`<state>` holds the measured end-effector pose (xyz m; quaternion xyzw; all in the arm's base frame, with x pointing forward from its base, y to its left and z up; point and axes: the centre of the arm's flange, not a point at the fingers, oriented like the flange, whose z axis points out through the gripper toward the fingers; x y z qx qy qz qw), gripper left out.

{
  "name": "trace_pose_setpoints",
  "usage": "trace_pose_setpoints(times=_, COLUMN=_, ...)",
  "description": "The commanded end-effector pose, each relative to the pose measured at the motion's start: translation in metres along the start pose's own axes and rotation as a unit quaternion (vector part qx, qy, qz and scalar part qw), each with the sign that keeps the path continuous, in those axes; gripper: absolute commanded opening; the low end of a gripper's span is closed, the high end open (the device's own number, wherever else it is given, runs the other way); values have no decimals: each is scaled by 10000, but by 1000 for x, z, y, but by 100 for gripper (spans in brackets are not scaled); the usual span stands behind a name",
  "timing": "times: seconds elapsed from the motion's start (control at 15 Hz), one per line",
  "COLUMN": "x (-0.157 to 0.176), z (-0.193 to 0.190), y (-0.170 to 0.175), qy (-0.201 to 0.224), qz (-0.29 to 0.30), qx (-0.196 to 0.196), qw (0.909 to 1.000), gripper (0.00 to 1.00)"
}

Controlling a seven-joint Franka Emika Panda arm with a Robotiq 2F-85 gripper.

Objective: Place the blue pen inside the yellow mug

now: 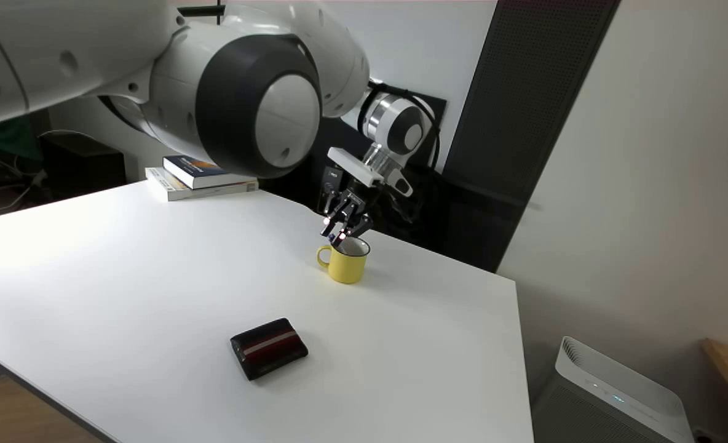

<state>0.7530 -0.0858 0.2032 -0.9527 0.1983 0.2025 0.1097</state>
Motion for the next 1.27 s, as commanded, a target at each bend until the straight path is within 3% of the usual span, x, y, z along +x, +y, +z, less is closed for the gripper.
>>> trace_pose_setpoints(times=0.0, x=35, z=-26, y=-20, qy=172, qz=63, qx=-35, qw=9998, gripper=73)
trace_pose_setpoints(times=0.2, x=29, z=-26, y=-27, qy=251, qz=-107, qx=-100, qw=9996, gripper=93)
trace_pose_setpoints(times=0.33, x=15, z=-29, y=-39, qy=545, qz=-574, qx=-303, qw=9964, gripper=100)
trace_pose_setpoints(times=0.8, x=-30, z=-56, y=-83, qy=1488, qz=-1892, qx=-703, qw=9681, gripper=100)
trace_pose_setpoints(times=0.87, x=-15, z=-42, y=-82, qy=1308, qz=-1675, qx=-624, qw=9752, gripper=100)
trace_pose_setpoints(times=1.2, x=-20, z=-54, y=-89, qy=1416, qz=-1864, qx=-661, qw=9700, gripper=100)
